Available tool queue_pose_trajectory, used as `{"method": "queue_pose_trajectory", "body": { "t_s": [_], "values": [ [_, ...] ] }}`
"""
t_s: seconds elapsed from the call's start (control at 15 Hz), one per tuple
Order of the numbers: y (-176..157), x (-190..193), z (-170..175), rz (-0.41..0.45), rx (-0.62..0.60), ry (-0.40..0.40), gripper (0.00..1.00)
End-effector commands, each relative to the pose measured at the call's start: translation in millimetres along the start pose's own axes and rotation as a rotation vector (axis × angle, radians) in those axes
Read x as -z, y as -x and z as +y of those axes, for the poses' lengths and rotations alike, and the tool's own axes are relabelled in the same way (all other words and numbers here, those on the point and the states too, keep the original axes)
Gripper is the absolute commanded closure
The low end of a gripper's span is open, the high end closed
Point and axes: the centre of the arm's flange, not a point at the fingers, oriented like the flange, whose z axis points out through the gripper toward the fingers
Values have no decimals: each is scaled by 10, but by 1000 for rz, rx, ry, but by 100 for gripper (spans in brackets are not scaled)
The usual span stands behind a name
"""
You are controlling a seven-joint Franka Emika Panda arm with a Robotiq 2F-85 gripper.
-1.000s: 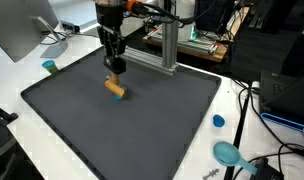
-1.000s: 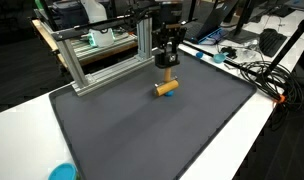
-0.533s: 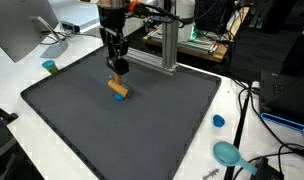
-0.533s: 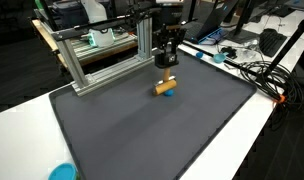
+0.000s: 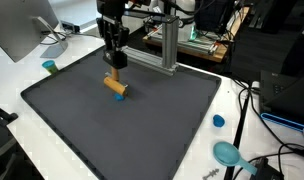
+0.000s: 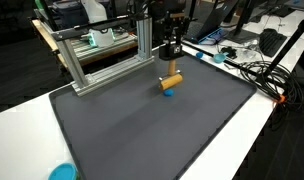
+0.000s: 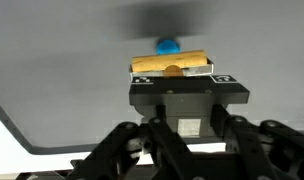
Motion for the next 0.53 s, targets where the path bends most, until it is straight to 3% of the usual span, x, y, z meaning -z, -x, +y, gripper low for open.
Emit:
{"method": "queue_pose_trajectory", "body": {
  "t_s": [0.0, 0.47],
  "values": [
    [2, 39, -18, 19, 5, 14, 79],
    [-18, -234, -12, -14, -9, 13, 79]
  ]
}}
